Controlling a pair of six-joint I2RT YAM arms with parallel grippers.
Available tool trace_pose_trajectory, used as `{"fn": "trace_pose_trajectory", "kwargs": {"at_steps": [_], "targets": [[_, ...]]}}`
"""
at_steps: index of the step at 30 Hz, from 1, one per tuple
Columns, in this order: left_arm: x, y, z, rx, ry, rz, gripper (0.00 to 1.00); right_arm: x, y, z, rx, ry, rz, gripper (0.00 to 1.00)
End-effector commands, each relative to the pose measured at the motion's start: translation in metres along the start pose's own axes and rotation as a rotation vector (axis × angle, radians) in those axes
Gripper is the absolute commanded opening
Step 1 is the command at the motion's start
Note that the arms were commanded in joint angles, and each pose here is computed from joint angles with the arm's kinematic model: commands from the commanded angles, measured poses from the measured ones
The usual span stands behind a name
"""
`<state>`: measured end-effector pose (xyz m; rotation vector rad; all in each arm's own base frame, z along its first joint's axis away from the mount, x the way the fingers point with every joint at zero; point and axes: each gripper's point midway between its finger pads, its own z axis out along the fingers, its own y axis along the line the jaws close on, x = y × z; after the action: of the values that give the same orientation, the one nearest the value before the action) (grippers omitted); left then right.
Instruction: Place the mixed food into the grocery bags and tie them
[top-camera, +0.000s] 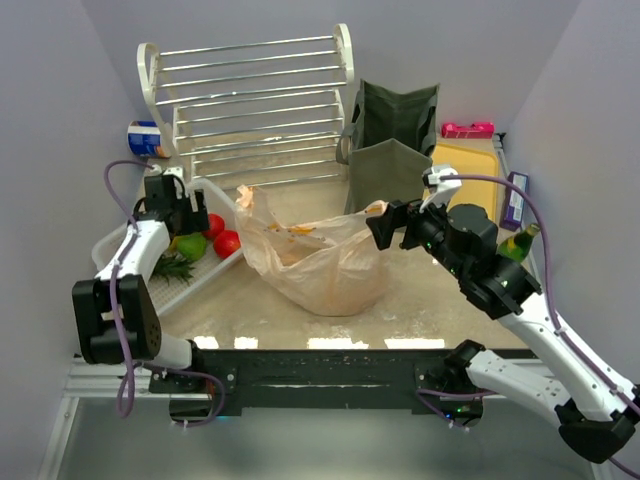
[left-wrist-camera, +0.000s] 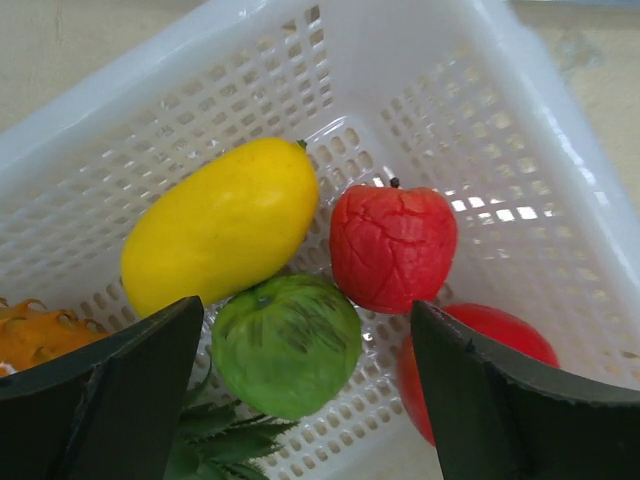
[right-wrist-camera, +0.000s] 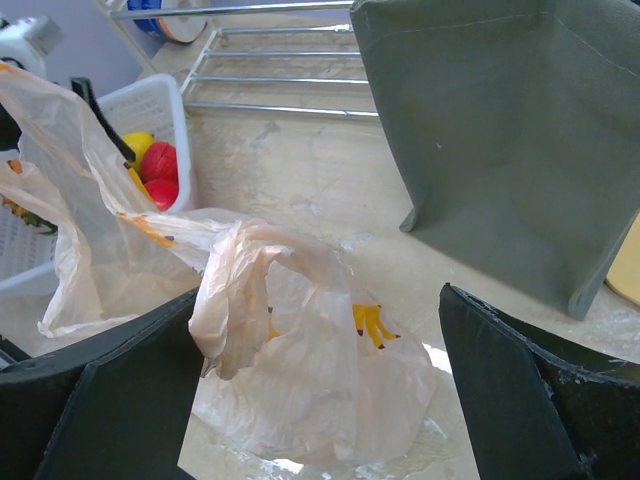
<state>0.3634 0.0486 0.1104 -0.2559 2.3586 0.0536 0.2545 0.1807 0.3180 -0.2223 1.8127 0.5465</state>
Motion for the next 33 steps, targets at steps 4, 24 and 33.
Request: {"fn": "trace_pose_trajectory", "kwargs": {"at_steps": [4,24,33], "targets": [[0.028,0.01,0.018,-0.04,0.108,0.035,0.84,-0.007,0.007,0.0,-0.037,-0.037,0.013,0.98],[0.023,0.009,-0.003,-0.035,0.053,0.041,0.4,-0.002,0.003,0.0,-0.019,-0.03,0.024,0.98],[-0.145,-0.082,-0.202,0.361,-0.704,0.108,0.35,-0.006,0.003,-0.002,-0.009,-0.028,0.031,0.98]]}}
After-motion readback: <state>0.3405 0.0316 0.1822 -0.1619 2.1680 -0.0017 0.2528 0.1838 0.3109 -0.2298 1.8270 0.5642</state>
